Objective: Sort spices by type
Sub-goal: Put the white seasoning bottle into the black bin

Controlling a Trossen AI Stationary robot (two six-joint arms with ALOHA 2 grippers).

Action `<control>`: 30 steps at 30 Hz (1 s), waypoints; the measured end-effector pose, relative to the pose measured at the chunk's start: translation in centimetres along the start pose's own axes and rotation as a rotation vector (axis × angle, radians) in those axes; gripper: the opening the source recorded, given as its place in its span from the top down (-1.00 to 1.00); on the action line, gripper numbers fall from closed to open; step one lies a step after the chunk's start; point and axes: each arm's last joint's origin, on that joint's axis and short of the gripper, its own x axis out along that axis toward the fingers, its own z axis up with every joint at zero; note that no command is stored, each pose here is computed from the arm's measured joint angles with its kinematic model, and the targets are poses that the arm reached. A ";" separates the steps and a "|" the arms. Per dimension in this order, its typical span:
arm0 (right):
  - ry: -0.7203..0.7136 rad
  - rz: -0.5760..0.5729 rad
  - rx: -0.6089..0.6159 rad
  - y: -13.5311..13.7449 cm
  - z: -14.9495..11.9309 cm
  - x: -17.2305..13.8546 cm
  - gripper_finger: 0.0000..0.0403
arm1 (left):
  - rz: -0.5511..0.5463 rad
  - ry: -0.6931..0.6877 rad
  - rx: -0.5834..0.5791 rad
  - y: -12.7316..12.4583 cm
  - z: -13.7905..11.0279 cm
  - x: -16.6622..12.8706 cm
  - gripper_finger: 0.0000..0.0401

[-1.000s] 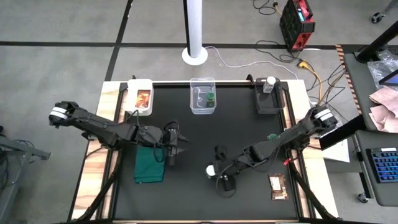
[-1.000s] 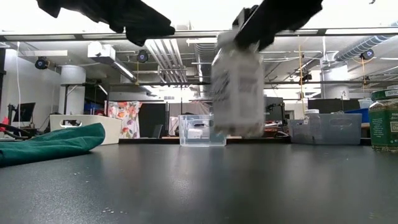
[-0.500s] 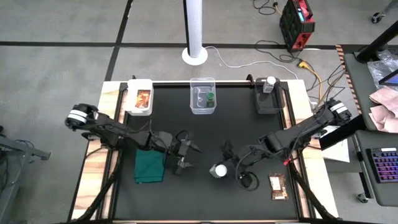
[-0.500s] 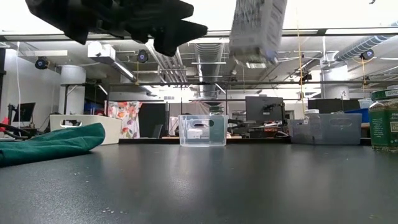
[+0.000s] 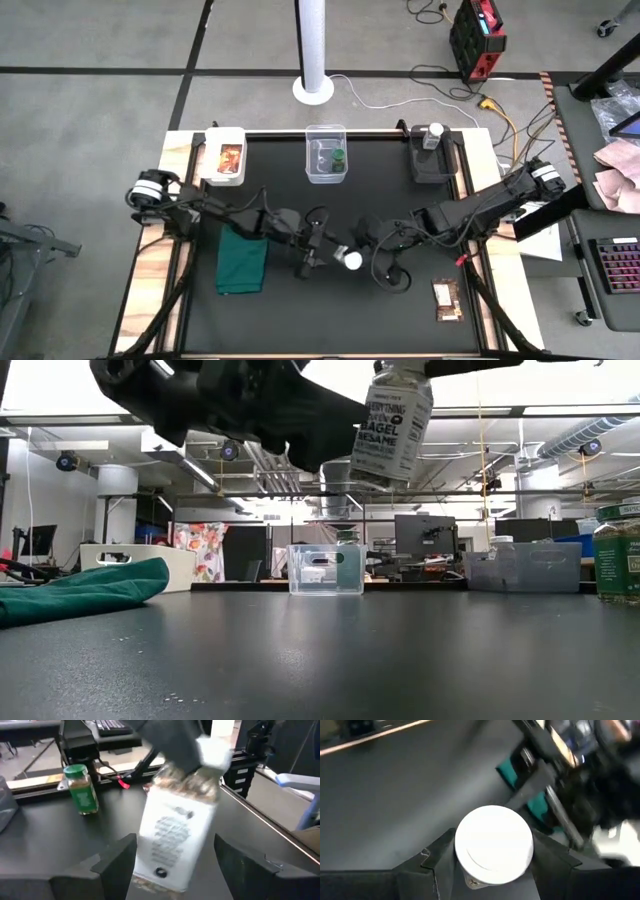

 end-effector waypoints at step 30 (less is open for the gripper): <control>0.011 -0.136 0.113 -1.0 0.0 0.2 -0.29 | 0.182 0.017 0.085 1.2 -0.7 0.6 0.09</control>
